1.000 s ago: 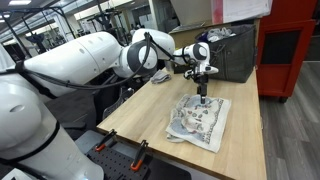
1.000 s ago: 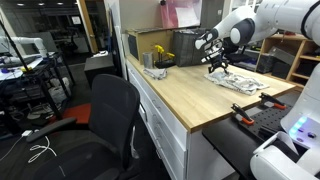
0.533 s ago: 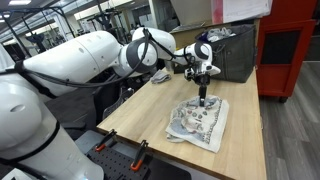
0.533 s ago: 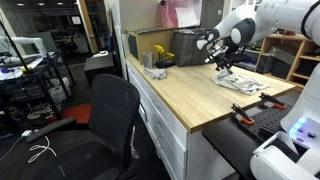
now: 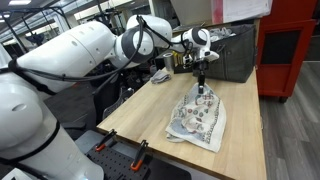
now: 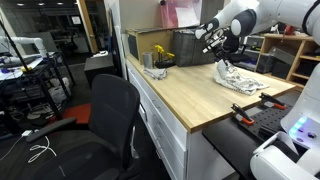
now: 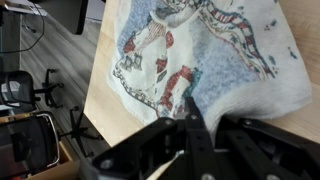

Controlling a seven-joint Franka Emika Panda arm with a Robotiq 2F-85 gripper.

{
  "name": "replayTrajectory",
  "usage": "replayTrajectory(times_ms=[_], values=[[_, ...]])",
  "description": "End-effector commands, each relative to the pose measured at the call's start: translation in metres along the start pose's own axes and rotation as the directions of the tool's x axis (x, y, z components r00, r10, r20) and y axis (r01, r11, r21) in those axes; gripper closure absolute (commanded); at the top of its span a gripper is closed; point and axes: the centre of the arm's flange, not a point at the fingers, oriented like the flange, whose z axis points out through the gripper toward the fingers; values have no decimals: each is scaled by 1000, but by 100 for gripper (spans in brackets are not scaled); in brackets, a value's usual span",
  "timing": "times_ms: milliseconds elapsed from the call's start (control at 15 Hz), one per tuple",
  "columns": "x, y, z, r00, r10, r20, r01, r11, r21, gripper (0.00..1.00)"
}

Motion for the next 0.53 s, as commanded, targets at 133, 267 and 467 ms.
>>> replayTrajectory(times_ms=[133, 267, 467], values=[[-52, 56, 12, 989, -141, 34, 143, 986, -81, 99], [-60, 64, 19, 979, -197, 55, 203, 972, -116, 99], [-64, 72, 32, 968, -229, 99, 241, 962, -129, 99]])
